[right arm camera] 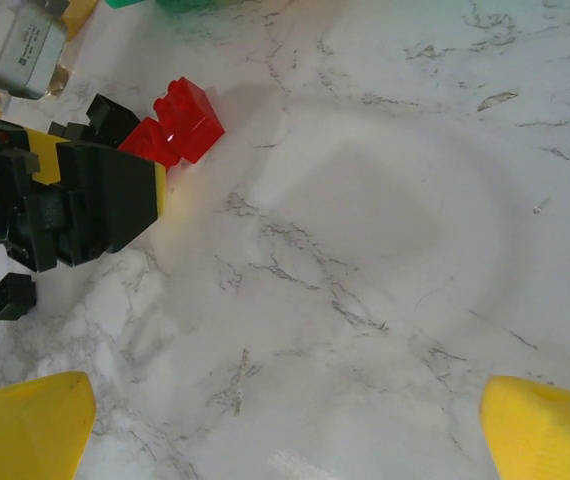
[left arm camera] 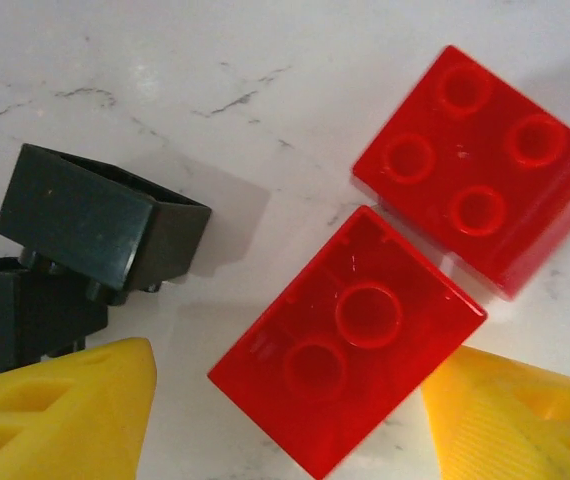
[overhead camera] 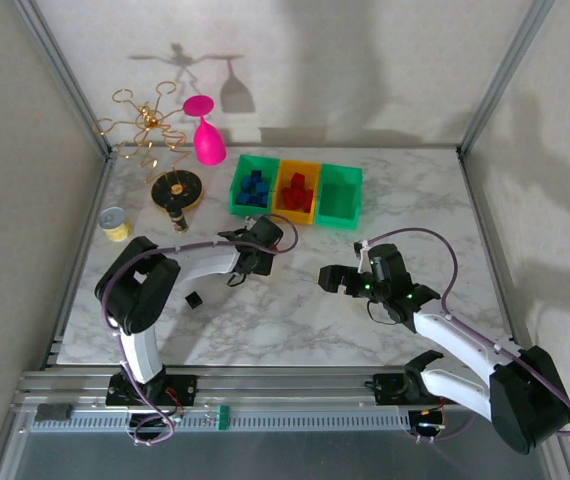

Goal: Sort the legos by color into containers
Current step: Pick up the lego from the center of the table, then place the lego in the container, then pick up the lego from the center of the table.

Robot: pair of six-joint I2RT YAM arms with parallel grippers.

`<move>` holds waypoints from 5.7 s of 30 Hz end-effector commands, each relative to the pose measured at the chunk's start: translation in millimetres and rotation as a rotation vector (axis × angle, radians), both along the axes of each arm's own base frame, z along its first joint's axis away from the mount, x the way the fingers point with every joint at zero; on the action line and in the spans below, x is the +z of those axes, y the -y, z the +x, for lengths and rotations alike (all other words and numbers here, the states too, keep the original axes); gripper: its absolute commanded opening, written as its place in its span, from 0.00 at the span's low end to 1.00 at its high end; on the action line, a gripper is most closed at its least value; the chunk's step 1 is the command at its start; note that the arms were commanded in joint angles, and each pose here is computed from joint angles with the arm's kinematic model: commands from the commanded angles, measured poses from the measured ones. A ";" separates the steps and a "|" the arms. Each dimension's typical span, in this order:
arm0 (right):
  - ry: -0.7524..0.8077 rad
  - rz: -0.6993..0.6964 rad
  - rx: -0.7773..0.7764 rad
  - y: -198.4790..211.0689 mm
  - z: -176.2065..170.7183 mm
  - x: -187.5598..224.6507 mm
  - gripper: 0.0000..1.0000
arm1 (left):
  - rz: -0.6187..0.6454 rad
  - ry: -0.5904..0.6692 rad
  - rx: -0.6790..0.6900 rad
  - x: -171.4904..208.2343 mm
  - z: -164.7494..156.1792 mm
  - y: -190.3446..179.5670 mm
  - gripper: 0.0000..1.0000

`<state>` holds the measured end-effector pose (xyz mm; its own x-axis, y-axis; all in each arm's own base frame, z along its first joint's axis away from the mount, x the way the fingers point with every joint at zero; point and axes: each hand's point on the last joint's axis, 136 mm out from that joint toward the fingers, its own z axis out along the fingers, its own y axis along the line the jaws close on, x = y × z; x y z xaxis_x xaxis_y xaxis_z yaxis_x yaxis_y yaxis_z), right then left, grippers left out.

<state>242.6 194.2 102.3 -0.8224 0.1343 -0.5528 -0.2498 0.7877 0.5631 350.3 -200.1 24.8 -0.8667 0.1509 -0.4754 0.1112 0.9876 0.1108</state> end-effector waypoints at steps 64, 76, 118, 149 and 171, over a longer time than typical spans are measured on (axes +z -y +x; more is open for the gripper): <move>0.093 -0.054 -0.116 12.6 42.4 42.4 0.99 | -0.234 0.168 0.016 105.2 38.4 58.9 0.17; 0.117 -0.027 -0.170 30.0 60.1 56.1 0.99 | -0.250 0.302 0.155 111.9 147.4 104.2 0.19; 0.159 -0.443 0.234 -96.1 85.5 2.7 0.89 | -0.494 0.346 0.203 188.9 -44.6 -33.9 0.88; 0.124 -0.556 0.467 -174.3 128.2 -82.8 0.56 | -0.554 0.309 0.361 132.4 -86.1 -70.6 1.00; 0.242 -0.434 0.202 -150.8 179.7 29.1 0.36 | -0.557 0.373 0.339 160.0 -68.8 -63.7 1.00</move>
